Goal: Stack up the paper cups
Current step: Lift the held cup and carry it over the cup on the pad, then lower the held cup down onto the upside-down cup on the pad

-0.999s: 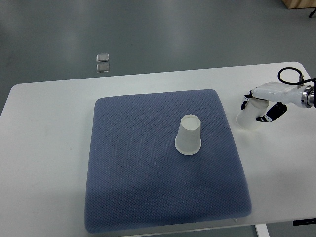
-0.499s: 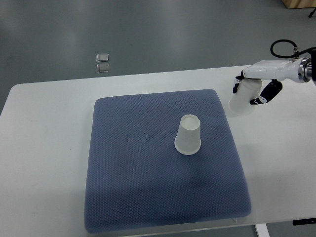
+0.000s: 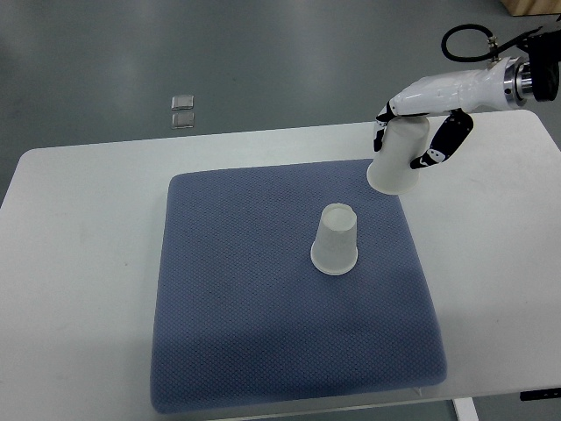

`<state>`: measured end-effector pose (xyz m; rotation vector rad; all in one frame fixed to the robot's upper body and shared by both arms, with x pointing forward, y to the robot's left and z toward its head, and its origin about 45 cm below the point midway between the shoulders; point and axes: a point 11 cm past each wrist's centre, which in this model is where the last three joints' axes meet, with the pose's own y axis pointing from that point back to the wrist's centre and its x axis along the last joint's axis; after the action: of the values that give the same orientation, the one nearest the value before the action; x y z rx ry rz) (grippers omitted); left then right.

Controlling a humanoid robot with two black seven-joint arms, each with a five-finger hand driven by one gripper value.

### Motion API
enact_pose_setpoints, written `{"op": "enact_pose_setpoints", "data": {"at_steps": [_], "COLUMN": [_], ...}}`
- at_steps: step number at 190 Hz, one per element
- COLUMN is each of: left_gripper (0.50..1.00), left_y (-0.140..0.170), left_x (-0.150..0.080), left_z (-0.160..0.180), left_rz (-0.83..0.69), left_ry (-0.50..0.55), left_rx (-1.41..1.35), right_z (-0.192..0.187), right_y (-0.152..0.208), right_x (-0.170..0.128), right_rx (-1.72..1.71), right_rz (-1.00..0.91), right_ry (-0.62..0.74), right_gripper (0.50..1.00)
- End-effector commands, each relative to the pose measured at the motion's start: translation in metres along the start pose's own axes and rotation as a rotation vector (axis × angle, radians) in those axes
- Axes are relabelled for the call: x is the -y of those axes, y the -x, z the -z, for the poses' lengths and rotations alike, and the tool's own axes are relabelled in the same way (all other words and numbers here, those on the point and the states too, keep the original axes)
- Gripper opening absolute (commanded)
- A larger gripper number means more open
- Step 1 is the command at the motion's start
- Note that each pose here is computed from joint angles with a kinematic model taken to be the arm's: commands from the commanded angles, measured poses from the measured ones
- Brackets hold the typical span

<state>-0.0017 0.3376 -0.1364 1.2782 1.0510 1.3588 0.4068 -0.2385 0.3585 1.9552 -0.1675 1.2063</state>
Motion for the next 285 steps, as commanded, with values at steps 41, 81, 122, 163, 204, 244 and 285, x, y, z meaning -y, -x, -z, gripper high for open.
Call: {"op": "enact_pose_setpoints", "data": {"at_steps": [41,81,122,163,204,244,285], "left_gripper": [1.0,1.0,1.0,1.0,1.0,1.0,1.0], "left_y": [0.0,0.0,0.0,0.0,0.0,0.0,0.0], "left_x": [0.0,0.0,0.0,0.0,0.0,0.0,0.0], "left_z": [0.0,0.0,0.0,0.0,0.0,0.0,0.0], "left_rz": [0.0,0.0,-0.001,0.0,0.0,0.0,0.0], "left_ry": [-0.001,-0.001,0.0,0.001,0.001,0.001,0.001], "left_rx": [-0.001,-0.001,0.0,0.001,0.001,0.001,-0.001], "right_z": [0.034,0.039,0.04,0.036,0.034,0.032,0.033], "right_y": [-0.002,-0.002,0.001,0.012,0.021,0.024,0.026], "right_x": [0.027,0.035,0.038,0.042,0.044,0.045,0.047], "right_rx": [0.035,0.03,0.034,0.055,0.068,0.073,0.078], "right_rz": [0.017,0.022,0.019,0.027,0.038,0.027,0.018], "right_ry": [-0.116,-0.128,-0.132,-0.132,-0.131,-0.13,-0.133], "right_gripper": [0.715,0.715,0.715,0.715,0.715,0.715,0.727]}}
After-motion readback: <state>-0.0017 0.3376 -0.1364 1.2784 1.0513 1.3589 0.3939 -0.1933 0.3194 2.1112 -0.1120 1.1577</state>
